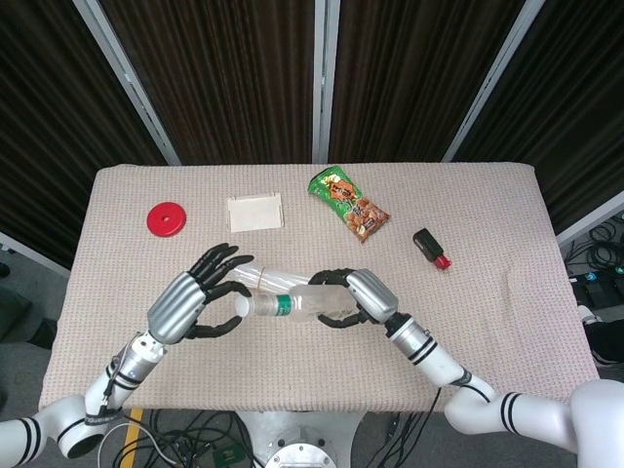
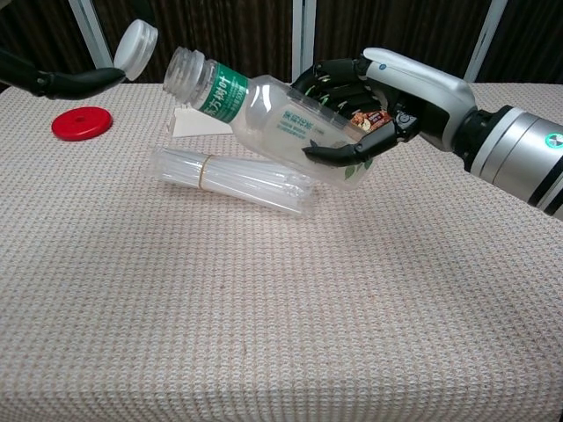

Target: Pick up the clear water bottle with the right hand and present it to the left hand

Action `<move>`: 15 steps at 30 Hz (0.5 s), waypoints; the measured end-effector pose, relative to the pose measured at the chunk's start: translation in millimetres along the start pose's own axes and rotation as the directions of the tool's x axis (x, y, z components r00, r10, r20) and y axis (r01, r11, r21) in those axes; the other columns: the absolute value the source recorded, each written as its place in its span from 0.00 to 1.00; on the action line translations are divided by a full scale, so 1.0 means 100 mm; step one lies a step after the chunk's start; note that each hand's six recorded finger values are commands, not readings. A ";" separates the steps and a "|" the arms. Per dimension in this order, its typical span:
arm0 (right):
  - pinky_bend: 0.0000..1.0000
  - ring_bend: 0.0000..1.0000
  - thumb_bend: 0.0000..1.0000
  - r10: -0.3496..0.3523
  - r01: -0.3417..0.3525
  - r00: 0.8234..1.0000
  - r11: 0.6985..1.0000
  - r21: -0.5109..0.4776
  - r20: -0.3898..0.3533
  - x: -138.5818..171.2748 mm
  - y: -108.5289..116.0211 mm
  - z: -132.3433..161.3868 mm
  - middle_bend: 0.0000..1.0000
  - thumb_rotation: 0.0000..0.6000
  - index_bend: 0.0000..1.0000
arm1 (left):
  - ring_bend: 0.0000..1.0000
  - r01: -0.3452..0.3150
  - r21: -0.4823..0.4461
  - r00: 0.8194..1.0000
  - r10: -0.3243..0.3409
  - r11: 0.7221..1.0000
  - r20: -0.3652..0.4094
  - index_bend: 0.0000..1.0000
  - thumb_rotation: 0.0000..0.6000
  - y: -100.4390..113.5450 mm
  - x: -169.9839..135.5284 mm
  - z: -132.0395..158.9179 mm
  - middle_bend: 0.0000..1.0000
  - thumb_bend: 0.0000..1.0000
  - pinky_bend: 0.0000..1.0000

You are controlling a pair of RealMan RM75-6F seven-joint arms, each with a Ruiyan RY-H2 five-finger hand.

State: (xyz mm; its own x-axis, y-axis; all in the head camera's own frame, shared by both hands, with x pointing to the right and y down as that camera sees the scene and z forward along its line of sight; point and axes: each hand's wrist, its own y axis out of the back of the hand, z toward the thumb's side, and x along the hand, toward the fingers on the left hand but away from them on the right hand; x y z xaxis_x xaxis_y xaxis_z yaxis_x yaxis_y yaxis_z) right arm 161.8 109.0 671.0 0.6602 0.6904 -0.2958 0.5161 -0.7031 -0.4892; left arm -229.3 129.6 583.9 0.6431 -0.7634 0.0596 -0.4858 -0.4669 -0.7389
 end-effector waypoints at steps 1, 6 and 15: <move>0.51 0.42 0.46 -0.001 0.001 1.000 1.000 0.028 0.011 0.03 0.04 -0.04 0.55 1.00 0.62 | 0.00 0.007 0.017 1.000 -0.007 1.000 -0.016 0.46 1.00 0.00 -0.02 -0.06 0.10 0.35 0.00; 0.51 0.42 0.46 -0.015 0.004 0.998 0.987 0.159 0.069 0.25 0.27 -0.21 0.54 1.00 0.62 | 0.00 0.087 0.133 0.991 -0.072 0.987 -0.113 0.46 1.00 -0.05 -0.17 -0.37 0.10 0.35 0.00; 0.51 0.42 0.46 -0.023 -0.056 0.980 0.925 0.377 0.200 0.67 0.66 -0.46 0.52 1.00 0.62 | 0.00 0.363 0.301 0.909 -0.264 0.882 -0.324 0.45 1.00 -0.52 -0.56 -0.98 0.10 0.36 0.00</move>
State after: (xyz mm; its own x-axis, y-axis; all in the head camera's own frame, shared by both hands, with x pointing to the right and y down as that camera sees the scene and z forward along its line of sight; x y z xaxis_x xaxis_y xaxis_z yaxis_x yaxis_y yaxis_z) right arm 265.0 101.1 656.6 0.5261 0.7261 -0.4426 0.2346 -0.6242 -0.7452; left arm -298.4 152.4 684.9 0.5205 -0.7152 0.4664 -0.0170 -0.5548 -0.8318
